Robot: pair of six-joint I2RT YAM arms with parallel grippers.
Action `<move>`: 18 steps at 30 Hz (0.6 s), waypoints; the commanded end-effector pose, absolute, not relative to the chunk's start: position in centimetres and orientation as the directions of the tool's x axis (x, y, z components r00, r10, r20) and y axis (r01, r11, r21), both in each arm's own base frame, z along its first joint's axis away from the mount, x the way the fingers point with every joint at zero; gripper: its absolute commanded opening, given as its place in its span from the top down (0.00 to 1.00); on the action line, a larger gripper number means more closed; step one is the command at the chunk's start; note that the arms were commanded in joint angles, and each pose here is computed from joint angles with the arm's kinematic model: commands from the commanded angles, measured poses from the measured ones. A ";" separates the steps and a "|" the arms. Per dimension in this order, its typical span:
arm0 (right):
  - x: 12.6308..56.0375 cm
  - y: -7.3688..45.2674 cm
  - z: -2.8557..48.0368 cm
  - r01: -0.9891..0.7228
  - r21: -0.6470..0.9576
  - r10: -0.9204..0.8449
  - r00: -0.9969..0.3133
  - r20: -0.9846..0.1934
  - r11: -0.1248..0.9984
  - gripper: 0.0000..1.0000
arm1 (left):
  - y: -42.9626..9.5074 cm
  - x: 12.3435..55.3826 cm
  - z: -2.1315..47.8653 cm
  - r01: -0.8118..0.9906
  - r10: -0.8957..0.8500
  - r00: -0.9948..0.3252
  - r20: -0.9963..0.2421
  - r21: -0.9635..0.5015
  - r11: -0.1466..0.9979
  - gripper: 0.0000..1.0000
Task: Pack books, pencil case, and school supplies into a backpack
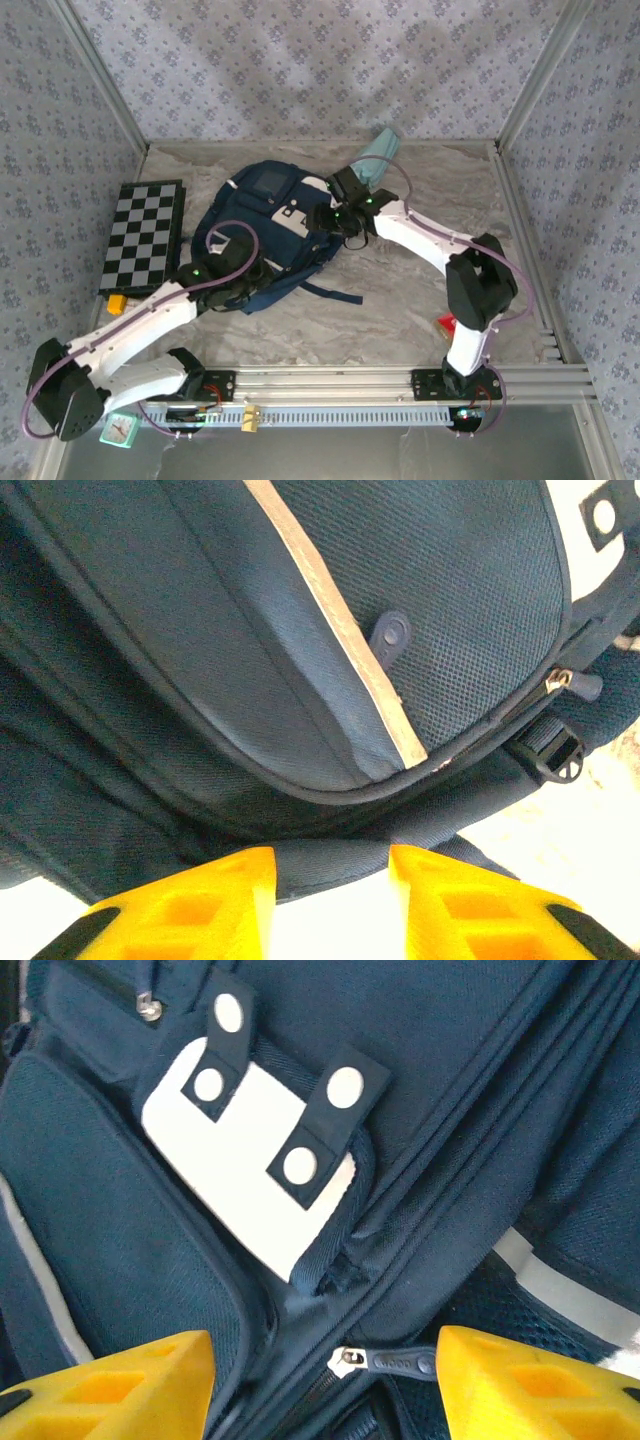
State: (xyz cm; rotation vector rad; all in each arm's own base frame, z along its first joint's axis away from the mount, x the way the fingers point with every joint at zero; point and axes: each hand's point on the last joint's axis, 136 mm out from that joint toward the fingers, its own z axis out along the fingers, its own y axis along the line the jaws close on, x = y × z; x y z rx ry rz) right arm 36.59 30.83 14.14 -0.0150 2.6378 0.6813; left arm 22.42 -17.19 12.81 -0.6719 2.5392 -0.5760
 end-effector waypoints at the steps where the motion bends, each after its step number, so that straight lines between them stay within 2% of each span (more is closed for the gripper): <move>1: 37.6 30.4 13.0 0.027 0.445 0.189 -0.927 -0.325 0.895 0.37 | -18.3 23.1 12.6 -0.338 -0.542 -0.779 -0.316 -0.516 0.787 0.67; 8: 39.2 31.0 10.4 0.115 0.417 0.248 -0.927 -0.280 0.902 0.34 | -17.6 21.8 9.6 -0.378 -0.542 -0.789 -0.290 -0.467 0.799 0.70; 12: 39.1 32.0 11.7 0.100 0.394 0.246 -0.907 -0.341 0.914 0.38 | -17.1 21.1 8.6 -0.388 -0.540 -0.793 -0.283 -0.447 0.806 0.70; 18: 38.8 32.4 12.6 0.107 0.388 0.260 -0.893 -0.368 0.916 0.52 | -16.2 20.7 7.9 -0.403 -0.543 -0.786 -0.297 -0.421 0.813 0.70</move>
